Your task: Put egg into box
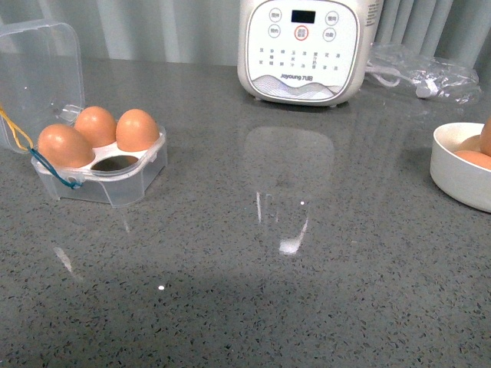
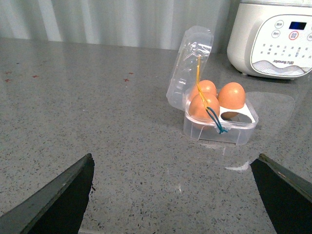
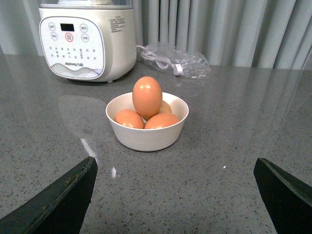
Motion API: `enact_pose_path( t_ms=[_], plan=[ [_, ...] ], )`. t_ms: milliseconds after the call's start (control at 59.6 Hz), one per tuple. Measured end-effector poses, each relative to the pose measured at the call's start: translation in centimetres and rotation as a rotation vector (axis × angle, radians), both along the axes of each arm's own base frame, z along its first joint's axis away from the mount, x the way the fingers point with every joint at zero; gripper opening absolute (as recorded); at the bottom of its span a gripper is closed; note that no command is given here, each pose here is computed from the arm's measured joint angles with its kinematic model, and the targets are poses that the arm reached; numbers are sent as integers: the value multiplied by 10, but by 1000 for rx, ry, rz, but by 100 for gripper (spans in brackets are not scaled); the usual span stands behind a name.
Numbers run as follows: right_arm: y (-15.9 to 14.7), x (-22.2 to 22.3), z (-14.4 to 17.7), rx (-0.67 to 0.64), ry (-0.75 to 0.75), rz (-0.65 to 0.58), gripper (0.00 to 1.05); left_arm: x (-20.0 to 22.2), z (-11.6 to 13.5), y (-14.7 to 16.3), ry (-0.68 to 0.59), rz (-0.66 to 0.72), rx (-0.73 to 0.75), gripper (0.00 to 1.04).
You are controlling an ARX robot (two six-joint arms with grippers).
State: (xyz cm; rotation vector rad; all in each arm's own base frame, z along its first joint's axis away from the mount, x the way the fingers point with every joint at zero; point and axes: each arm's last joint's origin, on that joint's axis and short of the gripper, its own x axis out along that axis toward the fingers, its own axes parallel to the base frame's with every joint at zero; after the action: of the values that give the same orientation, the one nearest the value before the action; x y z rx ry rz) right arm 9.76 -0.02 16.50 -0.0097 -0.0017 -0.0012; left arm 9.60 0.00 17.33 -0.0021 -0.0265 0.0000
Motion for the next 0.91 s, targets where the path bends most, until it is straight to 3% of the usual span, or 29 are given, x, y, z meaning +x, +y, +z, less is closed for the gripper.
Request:
enact_pose_path(
  t_ms=[84, 185, 252, 587, 906],
  plan=[
    [0, 0, 0, 0, 0, 0, 98, 0, 0, 0, 0, 0, 0, 98],
    [1, 2, -1, 14, 72, -165, 98, 0, 0, 0, 0, 0, 0, 98],
    [1, 4, 1, 21, 78, -186, 98, 0, 0, 0, 0, 0, 0, 98],
    [-16, 39, 40, 44, -16, -154, 98, 0, 0, 0, 0, 0, 0, 98],
    [-25, 137, 85, 31, 85, -79, 98, 0, 0, 0, 0, 0, 0, 98]
  ],
)
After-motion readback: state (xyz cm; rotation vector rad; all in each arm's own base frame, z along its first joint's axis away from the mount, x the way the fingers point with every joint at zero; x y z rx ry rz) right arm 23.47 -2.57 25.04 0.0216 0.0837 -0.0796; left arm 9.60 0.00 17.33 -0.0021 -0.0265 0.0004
